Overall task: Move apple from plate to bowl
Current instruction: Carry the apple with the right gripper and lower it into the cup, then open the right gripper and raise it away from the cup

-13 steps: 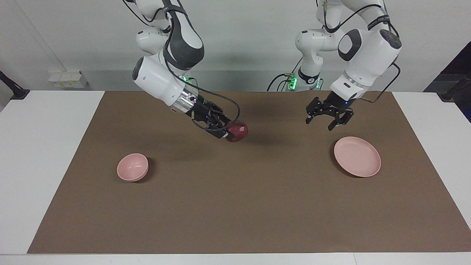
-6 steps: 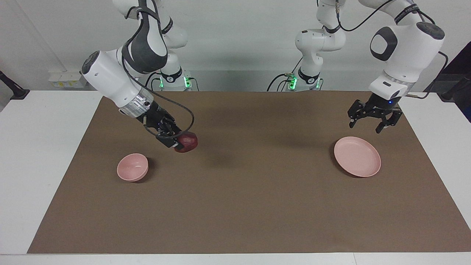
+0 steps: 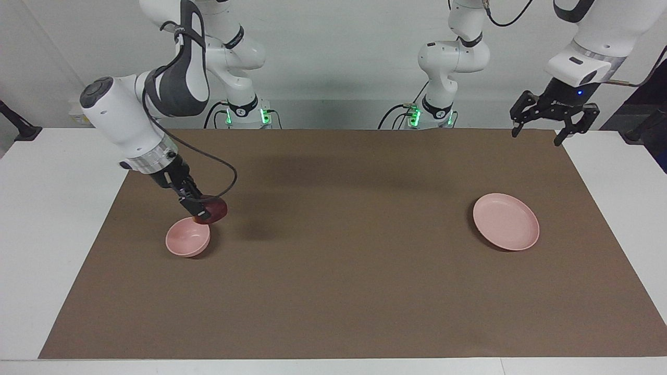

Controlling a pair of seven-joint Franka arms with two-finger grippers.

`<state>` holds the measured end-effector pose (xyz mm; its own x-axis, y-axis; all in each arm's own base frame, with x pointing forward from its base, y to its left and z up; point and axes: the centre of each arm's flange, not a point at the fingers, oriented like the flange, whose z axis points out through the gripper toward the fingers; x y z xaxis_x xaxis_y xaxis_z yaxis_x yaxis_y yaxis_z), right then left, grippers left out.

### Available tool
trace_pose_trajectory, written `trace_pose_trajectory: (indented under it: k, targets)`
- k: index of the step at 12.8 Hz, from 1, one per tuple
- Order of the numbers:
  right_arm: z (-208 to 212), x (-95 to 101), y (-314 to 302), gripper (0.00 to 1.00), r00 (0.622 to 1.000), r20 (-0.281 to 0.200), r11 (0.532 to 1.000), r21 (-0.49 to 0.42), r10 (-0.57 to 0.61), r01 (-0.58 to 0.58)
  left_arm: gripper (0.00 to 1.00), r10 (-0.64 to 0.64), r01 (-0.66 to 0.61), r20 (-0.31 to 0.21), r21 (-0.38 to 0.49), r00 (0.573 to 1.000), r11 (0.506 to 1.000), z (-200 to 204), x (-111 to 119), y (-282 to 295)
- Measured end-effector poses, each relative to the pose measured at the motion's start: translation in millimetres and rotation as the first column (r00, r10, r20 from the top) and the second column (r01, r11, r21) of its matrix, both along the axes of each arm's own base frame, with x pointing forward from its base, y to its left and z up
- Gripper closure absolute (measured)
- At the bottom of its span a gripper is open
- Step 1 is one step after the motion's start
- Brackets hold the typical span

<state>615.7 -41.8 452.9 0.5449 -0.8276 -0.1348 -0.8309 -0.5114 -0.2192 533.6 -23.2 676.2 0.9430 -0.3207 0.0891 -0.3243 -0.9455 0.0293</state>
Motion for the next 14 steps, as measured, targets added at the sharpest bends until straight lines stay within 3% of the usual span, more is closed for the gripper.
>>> trace_pose_trajectory:
  k: [5,12,14]
  targets:
    - [-44.6,7.3,-36.3,0.2,0.999,-0.028,0.998,-0.051,0.027,-0.029,0.0,0.005,-0.003,-0.066,0.019,0.998,1.0,12.7,-0.1,4.8]
    - [-99.1,7.7,-48.8,0.2,0.998,-0.066,0.998,-0.055,0.014,-0.018,0.0,0.012,-0.01,-0.071,0.025,0.997,1.0,12.7,4.0,5.2]
    - [-97.2,9.5,-47.3,0.03,0.998,-0.062,0.998,-0.056,0.02,-0.023,0.0,0.016,-0.015,-0.069,0.025,0.997,1.0,13.4,4.0,6.9]
